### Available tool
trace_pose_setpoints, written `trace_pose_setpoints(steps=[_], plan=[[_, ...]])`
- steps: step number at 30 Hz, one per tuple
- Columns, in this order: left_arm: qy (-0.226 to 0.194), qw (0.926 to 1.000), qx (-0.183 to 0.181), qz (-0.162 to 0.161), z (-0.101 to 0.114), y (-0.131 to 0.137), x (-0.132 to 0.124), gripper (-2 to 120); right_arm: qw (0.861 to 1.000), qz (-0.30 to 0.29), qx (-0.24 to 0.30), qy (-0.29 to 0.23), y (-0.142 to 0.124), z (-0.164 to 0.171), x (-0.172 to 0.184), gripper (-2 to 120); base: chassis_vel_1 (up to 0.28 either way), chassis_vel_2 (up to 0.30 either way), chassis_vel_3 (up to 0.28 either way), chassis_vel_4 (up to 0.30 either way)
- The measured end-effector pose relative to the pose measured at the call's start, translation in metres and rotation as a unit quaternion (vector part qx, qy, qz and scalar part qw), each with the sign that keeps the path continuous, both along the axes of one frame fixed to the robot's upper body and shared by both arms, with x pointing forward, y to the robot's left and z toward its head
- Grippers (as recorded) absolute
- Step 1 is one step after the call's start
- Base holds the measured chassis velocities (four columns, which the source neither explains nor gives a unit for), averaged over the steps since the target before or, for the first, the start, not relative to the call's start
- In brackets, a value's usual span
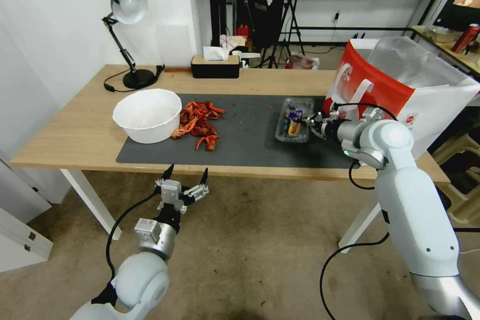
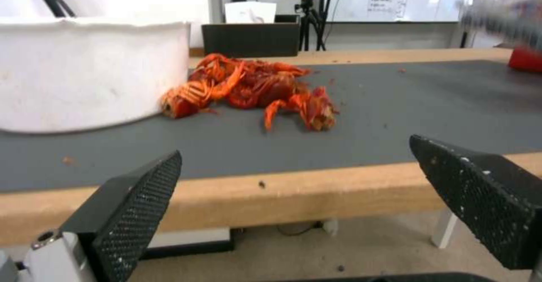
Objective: Close the takeout container lid, then place the container into the takeout bag.
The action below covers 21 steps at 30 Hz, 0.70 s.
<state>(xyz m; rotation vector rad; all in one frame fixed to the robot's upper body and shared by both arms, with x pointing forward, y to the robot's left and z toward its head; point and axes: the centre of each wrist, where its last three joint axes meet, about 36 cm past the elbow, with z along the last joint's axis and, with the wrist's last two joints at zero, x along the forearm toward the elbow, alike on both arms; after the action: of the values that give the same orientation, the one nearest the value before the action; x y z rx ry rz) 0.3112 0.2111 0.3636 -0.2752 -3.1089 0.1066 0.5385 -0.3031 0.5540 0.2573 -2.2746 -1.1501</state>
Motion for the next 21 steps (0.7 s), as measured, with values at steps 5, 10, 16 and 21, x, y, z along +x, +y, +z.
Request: trace_pose_setpoints(steps=[5, 10, 16, 21], plan=[[0.002, 1.0, 0.001, 0.008, -0.007, 0.0, -0.004, 100, 0.997, 0.003, -0.021, -0.073, 0.004, 0.007, -0.006, 0, 0.0, 0.0, 0.0, 0.0], [0.003, 0.9999, 0.002, 0.016, -0.009, 0.004, -0.006, 100, 0.981, 0.0, -0.084, -0.177, 0.011, 0.011, -0.012, 0, 0.0, 0.0, 0.0, 0.0], [0.003, 0.9998, 0.002, 0.02, -0.01, 0.004, -0.007, 100, 0.949, 0.002, -0.164, -0.27, 0.014, 0.019, -0.018, 0, 0.0, 0.0, 0.0, 0.0], [0.005, 0.9997, 0.0, 0.024, -0.012, 0.004, -0.01, 100, 0.911, -0.027, -0.223, -0.345, 0.012, 0.028, -0.023, 0, 0.0, 0.0, 0.0, 0.0]])
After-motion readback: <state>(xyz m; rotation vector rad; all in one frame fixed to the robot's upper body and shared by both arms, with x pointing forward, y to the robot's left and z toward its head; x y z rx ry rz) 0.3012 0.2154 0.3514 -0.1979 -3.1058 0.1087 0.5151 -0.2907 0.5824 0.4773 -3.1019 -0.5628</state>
